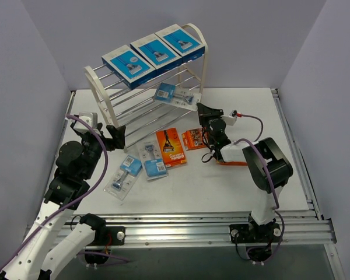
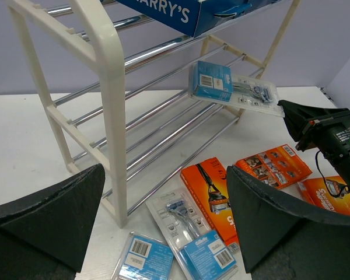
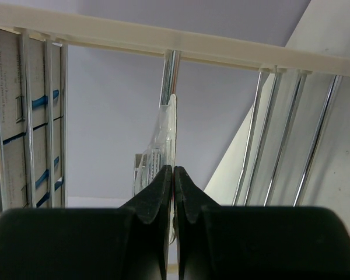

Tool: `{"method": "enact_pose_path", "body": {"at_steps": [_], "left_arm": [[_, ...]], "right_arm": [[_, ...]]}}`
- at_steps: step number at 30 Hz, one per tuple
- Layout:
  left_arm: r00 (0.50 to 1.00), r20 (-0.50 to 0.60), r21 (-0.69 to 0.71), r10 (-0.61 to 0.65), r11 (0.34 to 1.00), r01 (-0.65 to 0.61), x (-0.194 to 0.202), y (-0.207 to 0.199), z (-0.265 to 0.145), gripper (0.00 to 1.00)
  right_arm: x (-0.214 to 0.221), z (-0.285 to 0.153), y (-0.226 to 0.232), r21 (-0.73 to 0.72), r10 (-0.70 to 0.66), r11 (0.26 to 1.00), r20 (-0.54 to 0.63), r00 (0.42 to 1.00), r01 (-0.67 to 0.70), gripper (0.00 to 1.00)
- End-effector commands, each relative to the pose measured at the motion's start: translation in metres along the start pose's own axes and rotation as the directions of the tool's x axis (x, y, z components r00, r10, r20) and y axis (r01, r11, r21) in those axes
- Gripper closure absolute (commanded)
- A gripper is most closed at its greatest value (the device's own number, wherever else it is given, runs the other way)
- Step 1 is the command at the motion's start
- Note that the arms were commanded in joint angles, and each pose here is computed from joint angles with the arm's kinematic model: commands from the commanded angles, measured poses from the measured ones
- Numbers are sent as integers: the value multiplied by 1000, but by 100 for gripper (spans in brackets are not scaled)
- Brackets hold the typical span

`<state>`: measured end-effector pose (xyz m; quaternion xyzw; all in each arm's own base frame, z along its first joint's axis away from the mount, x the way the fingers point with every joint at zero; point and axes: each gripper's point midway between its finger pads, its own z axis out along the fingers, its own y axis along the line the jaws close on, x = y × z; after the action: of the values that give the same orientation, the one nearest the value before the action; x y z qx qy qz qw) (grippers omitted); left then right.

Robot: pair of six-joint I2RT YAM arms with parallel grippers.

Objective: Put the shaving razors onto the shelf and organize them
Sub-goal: Place the shaving razor onto shelf

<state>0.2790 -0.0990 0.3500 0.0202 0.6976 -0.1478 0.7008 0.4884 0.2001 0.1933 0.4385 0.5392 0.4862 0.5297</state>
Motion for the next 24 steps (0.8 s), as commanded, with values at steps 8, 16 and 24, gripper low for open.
{"method": "enact_pose_path", "body": {"at_steps": [8,16,24], "left_arm": [[1000,27,-3,11,1000,-11,-10,-1,1,6],[1000,29,6,11,1000,-11,-10,-3,1,6],[1000,30,7,9,1000,-9,-11,-3,0,6]], "right_arm": [[-3,14,68,-236,122,966,77,989,-101,100],[29,10,72,-277,92,955,-47,995,-101,100],[53,-7,83,-313,15,948,-135,991,-57,95]]}}
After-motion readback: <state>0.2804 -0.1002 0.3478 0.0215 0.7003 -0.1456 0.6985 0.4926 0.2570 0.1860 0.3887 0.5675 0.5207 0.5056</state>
